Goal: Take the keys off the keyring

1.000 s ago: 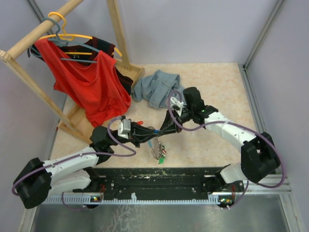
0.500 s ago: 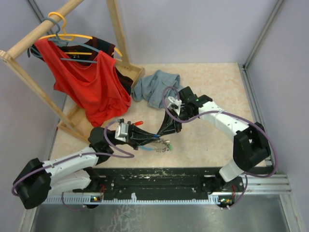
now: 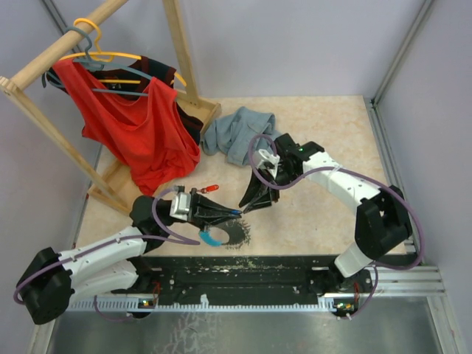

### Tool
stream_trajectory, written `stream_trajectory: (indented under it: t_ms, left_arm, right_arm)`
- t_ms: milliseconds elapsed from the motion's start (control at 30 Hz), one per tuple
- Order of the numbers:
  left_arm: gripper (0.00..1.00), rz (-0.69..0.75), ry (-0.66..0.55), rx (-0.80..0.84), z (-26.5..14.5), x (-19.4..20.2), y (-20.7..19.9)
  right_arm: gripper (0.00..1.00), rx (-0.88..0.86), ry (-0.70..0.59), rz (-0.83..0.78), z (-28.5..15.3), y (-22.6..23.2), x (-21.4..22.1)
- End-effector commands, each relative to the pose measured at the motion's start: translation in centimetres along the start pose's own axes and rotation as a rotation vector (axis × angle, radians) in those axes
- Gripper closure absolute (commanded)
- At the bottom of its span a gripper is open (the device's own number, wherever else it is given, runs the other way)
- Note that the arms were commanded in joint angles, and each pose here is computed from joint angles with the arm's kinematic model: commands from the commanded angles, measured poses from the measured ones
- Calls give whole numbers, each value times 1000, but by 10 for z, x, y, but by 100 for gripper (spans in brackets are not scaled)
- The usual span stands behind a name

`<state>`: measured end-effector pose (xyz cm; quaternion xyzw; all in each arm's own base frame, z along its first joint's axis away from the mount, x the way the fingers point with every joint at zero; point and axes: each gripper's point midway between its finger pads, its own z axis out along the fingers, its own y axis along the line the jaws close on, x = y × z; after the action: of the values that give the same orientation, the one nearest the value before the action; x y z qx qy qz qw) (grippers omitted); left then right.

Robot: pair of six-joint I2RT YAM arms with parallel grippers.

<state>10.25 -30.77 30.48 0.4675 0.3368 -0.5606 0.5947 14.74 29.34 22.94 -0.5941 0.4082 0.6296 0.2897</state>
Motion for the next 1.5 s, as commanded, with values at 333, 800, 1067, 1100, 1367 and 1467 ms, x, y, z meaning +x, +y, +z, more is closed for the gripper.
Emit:
stream_trajectory:
  t_ms: [333,800,1067,1100,1367,1467]
  left_arm:
    - [100,14,-22,18,7,-2,5]
    - [100,27,-41,0,5,0,11]
    - [100,35,-60,-20,5,-2,18]
    - [100,34,-63,-20,5,-1,18]
    - [100,31,-69,-25,4,-1,20]
    - [100,27,-73,-23,4,-1,20]
  right_arm:
    - [60,-15,2,-252,2,16,-24]
    - [58,144,132,-255,-9,0,-31]
    - [63,111,117,-284,-7,9,-33]
    - [64,129,131,-281,-8,5,-32]
    - [60,220,157,-271,-22,-5,-40]
    - [61,168,141,-300,-19,7,-40]
